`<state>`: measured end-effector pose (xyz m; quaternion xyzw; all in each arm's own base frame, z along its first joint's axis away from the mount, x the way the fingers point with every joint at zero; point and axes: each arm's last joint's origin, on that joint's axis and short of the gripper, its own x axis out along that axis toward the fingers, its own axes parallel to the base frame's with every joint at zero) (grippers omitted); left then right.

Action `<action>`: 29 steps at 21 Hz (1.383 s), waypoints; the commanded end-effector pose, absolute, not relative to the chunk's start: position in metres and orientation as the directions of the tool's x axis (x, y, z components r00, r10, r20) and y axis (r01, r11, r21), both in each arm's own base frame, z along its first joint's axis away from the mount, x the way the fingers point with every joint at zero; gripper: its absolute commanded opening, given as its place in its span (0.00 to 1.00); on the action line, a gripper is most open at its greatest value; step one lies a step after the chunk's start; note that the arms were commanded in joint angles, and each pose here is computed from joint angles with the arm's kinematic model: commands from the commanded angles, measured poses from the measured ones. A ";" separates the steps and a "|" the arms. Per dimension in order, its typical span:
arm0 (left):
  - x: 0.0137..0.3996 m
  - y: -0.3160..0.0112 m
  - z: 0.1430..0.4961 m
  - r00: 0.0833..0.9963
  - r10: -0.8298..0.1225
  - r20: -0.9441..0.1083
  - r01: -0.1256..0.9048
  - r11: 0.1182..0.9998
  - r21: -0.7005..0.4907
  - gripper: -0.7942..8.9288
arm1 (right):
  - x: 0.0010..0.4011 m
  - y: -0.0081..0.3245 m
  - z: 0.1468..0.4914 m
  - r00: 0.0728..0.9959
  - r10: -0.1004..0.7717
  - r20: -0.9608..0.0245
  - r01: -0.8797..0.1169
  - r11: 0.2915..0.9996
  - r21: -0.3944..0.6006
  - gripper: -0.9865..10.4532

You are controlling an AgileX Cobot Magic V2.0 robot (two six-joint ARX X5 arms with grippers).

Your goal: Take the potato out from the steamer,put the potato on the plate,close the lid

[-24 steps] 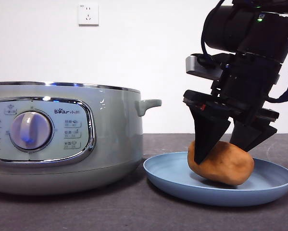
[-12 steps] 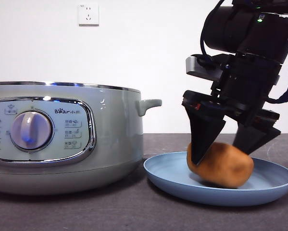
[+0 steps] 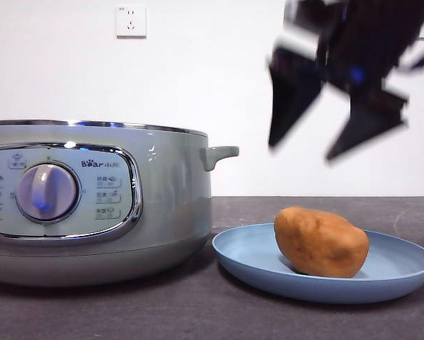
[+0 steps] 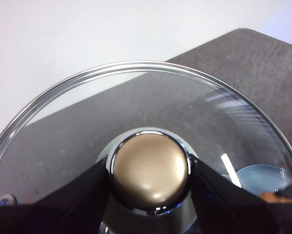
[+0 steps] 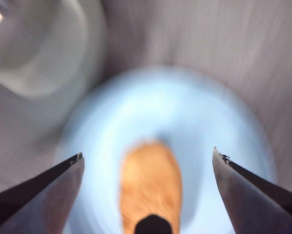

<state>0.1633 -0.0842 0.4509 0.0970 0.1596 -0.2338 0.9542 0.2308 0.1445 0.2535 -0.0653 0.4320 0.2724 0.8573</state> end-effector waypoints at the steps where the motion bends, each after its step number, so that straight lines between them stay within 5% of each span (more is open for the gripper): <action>1: 0.170 -0.088 0.457 0.841 -0.444 -0.309 0.493 0.865 0.097 0.07 | 0.217 0.136 0.287 0.559 0.455 -0.693 -0.528 0.840 0.126 0.47; 6: 0.203 -0.106 0.435 0.790 -0.447 -0.421 0.523 0.849 0.080 0.07 | 0.168 0.102 0.350 0.712 0.529 -0.462 -0.532 0.836 0.137 0.47; 10: 0.228 -0.119 0.413 0.744 -0.425 -0.516 0.528 0.847 0.065 0.07 | 0.137 0.076 0.368 0.787 0.487 -0.378 -0.480 0.869 0.119 0.47; 15: 0.239 -0.125 0.369 0.680 -0.419 -0.601 0.537 0.843 0.020 0.07 | 0.121 0.063 0.370 0.826 0.416 -0.380 -0.413 0.906 0.094 0.47; 29: 0.241 -0.126 0.322 0.638 -0.390 -0.664 0.513 0.858 -0.012 0.07 | 0.120 0.062 0.368 0.813 0.415 -0.408 -0.414 0.905 0.095 0.47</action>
